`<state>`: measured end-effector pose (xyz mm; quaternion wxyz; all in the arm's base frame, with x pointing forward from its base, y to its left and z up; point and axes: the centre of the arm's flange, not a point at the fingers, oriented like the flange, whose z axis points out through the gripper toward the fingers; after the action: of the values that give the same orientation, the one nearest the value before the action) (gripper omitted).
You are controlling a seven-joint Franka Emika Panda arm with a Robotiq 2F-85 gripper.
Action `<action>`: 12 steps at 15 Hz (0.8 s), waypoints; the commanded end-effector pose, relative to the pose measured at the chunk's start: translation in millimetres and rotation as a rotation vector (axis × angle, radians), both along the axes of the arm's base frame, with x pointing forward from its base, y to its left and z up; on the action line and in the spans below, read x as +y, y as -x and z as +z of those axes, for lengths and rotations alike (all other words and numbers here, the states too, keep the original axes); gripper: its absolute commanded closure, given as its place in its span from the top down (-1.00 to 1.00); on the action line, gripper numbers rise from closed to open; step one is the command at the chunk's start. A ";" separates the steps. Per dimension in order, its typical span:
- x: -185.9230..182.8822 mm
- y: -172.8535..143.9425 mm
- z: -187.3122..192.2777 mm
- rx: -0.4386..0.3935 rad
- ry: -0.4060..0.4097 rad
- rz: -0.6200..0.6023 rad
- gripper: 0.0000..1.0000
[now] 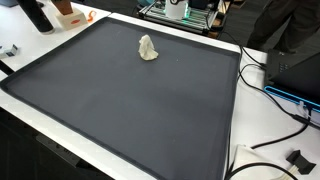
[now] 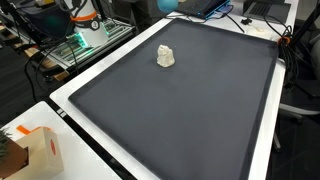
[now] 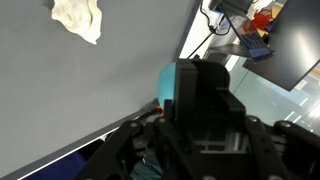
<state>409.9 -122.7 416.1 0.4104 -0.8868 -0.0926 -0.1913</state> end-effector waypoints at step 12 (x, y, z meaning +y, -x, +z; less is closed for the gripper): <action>8.5 -40.5 -112.5 0.172 -0.112 -0.112 -0.50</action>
<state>440.5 -113.9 313.5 0.4562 -0.8783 -0.0144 -0.1423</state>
